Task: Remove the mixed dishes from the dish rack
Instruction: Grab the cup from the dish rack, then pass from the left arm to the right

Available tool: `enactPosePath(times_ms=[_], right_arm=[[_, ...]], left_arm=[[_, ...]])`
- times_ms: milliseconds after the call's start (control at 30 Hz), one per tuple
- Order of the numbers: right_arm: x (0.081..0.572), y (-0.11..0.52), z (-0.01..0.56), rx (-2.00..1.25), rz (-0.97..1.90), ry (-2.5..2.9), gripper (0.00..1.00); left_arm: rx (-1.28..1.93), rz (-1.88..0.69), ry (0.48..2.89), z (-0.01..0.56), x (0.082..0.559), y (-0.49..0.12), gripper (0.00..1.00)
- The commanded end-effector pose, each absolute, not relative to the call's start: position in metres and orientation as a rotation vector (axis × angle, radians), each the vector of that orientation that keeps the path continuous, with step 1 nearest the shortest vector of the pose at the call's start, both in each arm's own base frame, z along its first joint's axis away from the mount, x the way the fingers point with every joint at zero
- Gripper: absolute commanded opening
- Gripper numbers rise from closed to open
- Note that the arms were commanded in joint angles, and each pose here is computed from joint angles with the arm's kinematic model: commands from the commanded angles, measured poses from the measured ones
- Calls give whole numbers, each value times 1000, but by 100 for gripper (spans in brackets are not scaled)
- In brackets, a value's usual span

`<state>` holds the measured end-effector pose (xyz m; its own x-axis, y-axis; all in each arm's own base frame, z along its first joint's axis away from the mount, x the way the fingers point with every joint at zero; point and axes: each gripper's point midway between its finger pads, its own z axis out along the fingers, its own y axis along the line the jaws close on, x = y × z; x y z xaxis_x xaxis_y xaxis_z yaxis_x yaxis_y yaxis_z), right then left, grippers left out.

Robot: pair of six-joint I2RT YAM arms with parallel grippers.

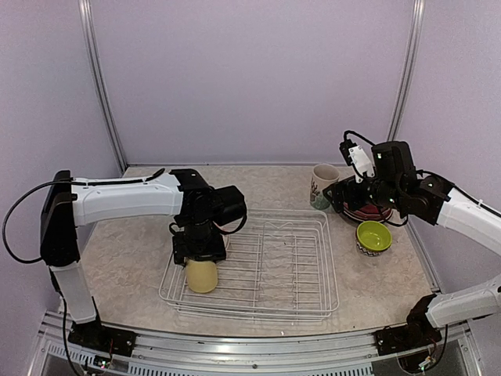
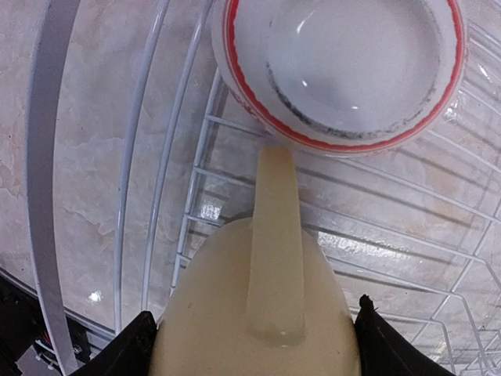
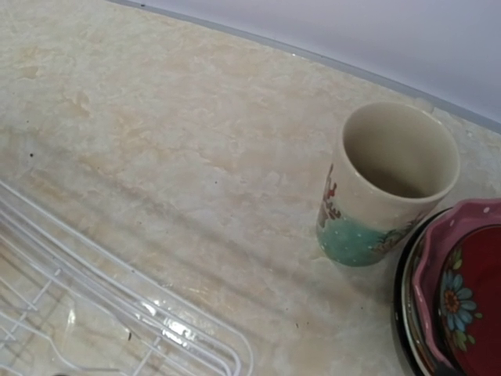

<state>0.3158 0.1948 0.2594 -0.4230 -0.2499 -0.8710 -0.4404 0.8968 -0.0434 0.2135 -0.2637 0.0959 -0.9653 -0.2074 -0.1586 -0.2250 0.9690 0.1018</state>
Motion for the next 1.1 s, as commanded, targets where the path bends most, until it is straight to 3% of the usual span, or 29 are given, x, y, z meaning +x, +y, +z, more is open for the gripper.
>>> enactPosePath(times_ms=[0, 367, 700, 1067], right_arm=[[312, 199, 268, -487, 281, 2003, 98], [302, 229, 276, -479, 549, 1969, 98], [269, 305, 290, -527, 1153, 1835, 99], [236, 351, 309, -532, 1615, 1671, 100]], left_arm=[[-271, -32, 2910, 142, 219, -277, 46], [-233, -571, 2756, 204, 236, -299, 40], [-159, -1157, 2409, 276, 266, -318, 36], [4, -1505, 2059, 343, 282, -346, 36]])
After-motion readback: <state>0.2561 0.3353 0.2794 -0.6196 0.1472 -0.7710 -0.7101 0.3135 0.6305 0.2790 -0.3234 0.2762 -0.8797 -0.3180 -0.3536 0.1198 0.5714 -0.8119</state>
